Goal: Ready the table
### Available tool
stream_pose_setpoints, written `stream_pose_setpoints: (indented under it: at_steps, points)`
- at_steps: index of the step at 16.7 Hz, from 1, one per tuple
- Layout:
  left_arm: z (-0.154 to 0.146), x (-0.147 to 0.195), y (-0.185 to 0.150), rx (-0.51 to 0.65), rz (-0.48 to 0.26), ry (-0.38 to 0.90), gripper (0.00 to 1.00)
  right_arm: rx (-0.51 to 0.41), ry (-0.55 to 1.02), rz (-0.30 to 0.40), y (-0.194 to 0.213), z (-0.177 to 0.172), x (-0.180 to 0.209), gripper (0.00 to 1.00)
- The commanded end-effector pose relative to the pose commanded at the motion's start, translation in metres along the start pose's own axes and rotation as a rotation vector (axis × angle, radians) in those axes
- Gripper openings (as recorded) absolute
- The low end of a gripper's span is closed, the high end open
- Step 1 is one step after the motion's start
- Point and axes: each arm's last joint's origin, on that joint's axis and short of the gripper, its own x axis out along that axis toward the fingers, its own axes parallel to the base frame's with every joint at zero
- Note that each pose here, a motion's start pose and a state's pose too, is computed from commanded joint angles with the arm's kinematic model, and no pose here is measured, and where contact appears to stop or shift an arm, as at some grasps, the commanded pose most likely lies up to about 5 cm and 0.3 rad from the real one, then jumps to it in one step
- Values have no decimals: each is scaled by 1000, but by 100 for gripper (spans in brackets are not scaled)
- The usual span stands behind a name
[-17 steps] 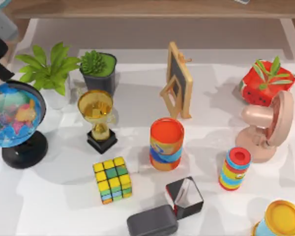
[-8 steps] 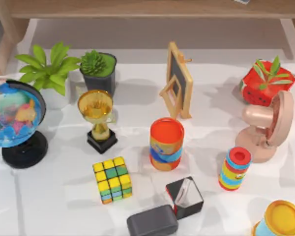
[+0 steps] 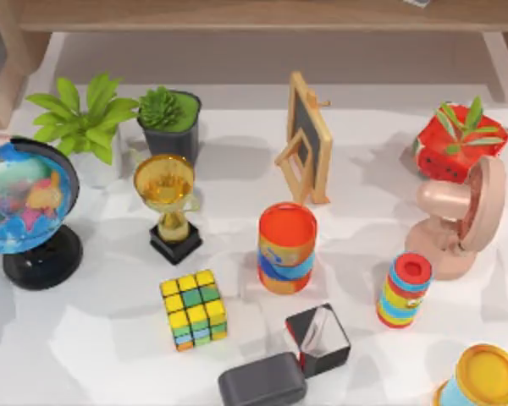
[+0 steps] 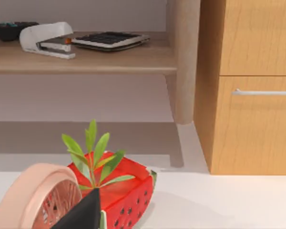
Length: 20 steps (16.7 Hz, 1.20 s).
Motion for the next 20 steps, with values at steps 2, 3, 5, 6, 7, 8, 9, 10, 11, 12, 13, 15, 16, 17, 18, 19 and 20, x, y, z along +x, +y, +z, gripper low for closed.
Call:
stream_pose_setpoints:
  at_steps: [2, 3, 5, 6, 7, 8, 9, 10, 11, 12, 13, 15, 16, 17, 18, 19, 20]
  points:
    - [-6, 13, -4, 31, 10, -21, 0, 0, 0, 0, 0, 0, 0, 100]
    - [-7, 16, -6, 37, 11, -27, 0, 0, 0, 0, 0, 0, 0, 100]
    - [-7, 17, -7, 40, 12, -30, 0, 0, 0, 0, 0, 0, 0, 100]
    - [-7, 17, -7, 40, 12, -30, 0, 0, 0, 0, 0, 0, 0, 100]
    - [-7, 17, -7, 40, 12, -30, 0, 0, 0, 0, 0, 0, 0, 100]
    - [-7, 17, -7, 40, 12, -30, 0, 0, 0, 0, 0, 0, 0, 100]
    - [-6, 17, -7, 39, 8, -31, 0, 0, 0, 0, 0, 0, 0, 100]
    - [-6, 18, -6, 41, 11, -31, 0, 0, 0, 0, 0, 0, 0, 100]
    - [-6, 20, -4, 44, 16, -30, 0, 0, 0, 0, 0, 0, 0, 100]
    - [-7, 24, -3, 46, 20, -29, 0, 0, 0, 0, 0, 0, 0, 100]
    - [-7, 29, -1, 47, 22, -27, 0, 0, 0, 0, 0, 0, 0, 100]
    - [-8, 39, -1, 45, 21, -25, 0, 0, 0, 0, 0, 0, 0, 100]
    - [-7, 44, -1, 43, 18, -27, 0, 0, 0, 0, 0, 0, 0, 100]
    - [-7, 47, -2, 41, 13, -29, 0, 0, 0, 0, 0, 0, 0, 100]
    - [-6, 47, -3, 40, 12, -30, 0, 0, 0, 0, 0, 0, 0, 100]
    - [-6, 47, -3, 40, 12, -30, 0, 0, 0, 0, 0, 0, 0, 100]
    - [-6, 47, -3, 40, 12, -30, 0, 0, 0, 0, 0, 0, 0, 100]
